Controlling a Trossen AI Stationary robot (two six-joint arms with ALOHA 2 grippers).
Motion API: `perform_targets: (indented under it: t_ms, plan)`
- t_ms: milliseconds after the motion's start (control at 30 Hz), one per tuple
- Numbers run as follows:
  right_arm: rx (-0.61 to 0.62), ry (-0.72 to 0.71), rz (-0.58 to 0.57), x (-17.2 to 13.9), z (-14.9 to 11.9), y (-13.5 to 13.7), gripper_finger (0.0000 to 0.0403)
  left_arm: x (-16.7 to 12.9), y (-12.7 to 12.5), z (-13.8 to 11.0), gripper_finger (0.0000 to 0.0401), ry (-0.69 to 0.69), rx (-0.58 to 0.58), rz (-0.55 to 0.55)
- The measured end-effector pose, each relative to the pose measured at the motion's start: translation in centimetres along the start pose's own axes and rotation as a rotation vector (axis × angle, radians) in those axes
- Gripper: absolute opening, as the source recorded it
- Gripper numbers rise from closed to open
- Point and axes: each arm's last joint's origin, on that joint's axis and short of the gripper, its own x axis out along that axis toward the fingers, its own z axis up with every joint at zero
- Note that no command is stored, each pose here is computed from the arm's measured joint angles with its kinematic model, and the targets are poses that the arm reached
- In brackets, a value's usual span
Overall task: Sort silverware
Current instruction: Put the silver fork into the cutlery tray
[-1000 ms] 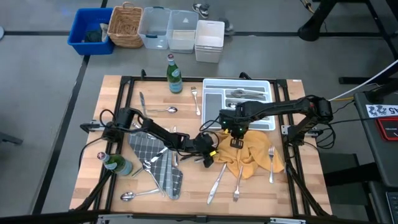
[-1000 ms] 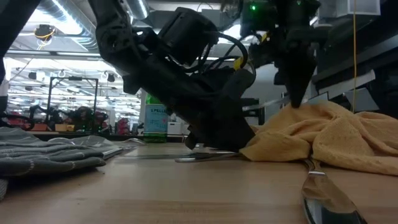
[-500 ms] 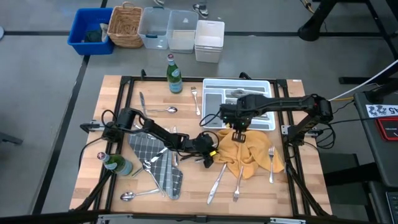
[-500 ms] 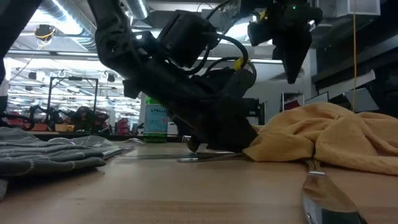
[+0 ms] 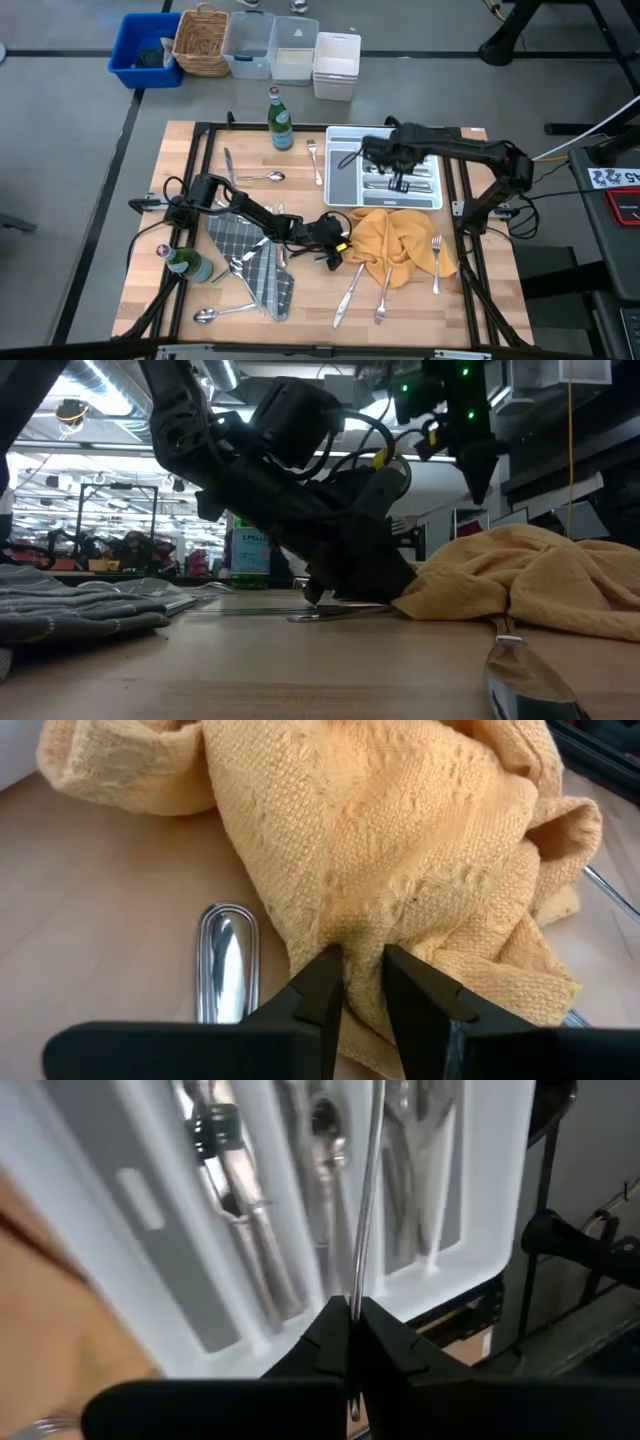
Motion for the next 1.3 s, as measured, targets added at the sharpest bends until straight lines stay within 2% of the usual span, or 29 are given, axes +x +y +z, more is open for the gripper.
perform_targets:
  t_ms: [133, 233, 367, 600, 967, 1100, 1300]
  plan:
    - [-0.003, -0.012, 0.017, 1.2, 0.1, -2.7, 0.0012, 0.0, -0.1, 0.1, 0.0067, -0.004, -0.004, -0.002]
    - [-0.022, -0.029, 0.085, 2.5, 0.0, -4.2, 0.0012, 0.0, -0.1, 0.2, 0.0067, -0.008, -0.004, -0.004]
    - [-0.049, -0.032, 0.144, 4.5, -0.4, -5.6, 0.0006, 0.0, -0.1, 0.3, 0.0067, -0.012, -0.004, -0.006]
    - [-0.112, 0.022, 0.183, 7.9, -1.9, -6.9, 0.0011, 0.0, 0.3, 0.5, 0.0067, -0.018, -0.009, 0.004]
    - [-0.100, -0.065, 0.137, 13.1, -2.9, -8.5, 0.0014, 0.1, 0.5, 0.8, 0.0067, -0.025, -0.017, 0.011]
    - [-0.096, -0.083, 0.119, 13.9, -3.0, -8.6, 0.0025, 0.1, 0.5, 0.8, 0.0067, -0.027, -0.056, 0.009]
    - [-0.103, -0.095, 0.093, 14.2, -2.8, -8.6, 0.0062, 0.1, 0.5, 0.8, 0.0067, -0.029, -0.100, 0.008]
